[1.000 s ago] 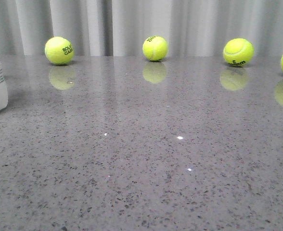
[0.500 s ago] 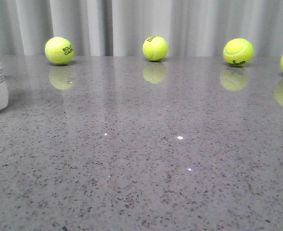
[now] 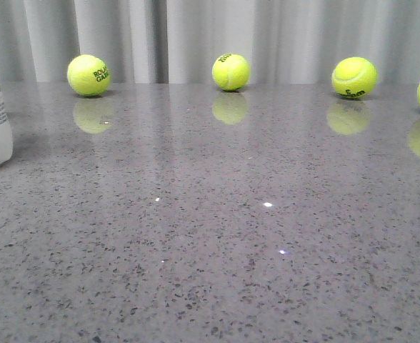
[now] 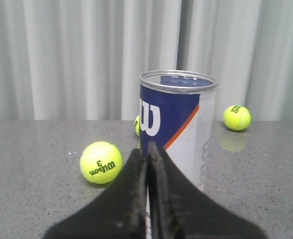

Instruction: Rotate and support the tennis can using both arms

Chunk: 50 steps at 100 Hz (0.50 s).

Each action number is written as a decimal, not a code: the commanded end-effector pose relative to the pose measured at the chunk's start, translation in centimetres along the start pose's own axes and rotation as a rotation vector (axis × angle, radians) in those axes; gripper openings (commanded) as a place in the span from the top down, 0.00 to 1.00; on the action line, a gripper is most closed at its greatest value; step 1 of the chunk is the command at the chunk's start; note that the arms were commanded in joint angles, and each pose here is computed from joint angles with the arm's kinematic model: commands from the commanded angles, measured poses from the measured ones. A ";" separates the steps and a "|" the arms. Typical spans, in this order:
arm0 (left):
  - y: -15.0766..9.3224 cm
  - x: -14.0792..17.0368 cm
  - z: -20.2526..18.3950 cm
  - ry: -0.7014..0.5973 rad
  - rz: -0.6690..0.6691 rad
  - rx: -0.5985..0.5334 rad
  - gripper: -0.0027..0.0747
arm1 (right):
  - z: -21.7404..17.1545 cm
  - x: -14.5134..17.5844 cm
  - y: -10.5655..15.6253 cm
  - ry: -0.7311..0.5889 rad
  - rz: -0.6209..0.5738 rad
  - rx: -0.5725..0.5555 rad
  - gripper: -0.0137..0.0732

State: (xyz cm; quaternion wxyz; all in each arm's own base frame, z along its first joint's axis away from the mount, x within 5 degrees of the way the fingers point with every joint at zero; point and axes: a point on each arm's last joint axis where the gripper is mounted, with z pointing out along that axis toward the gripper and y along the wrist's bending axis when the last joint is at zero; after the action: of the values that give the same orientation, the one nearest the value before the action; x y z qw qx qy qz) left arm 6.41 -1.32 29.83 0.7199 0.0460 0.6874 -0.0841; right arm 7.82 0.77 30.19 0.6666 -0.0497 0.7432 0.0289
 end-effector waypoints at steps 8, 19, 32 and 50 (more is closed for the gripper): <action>0.4 0.0 0.2 -0.065 0.066 -0.043 0.99 | -0.2 -1.4 0.1 -0.089 -0.014 -0.010 0.92; 0.6 1.8 0.4 -0.016 0.086 -0.055 0.99 | -0.2 -1.4 0.1 -0.089 -0.014 -0.010 0.92; 0.8 3.7 0.1 0.014 0.054 -0.064 0.99 | -0.2 -1.4 0.1 -0.089 -0.014 -0.010 0.92; 0.8 6.3 -0.9 0.005 0.054 -0.064 0.99 | -0.2 -1.4 0.1 -0.089 -0.014 -0.010 0.92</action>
State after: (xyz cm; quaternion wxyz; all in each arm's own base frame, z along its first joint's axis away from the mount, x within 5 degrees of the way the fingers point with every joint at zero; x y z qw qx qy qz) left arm 6.33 -0.72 22.68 0.6816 0.0487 0.7292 -0.0348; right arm 7.82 0.77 30.19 0.6666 -0.0497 0.7432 0.0289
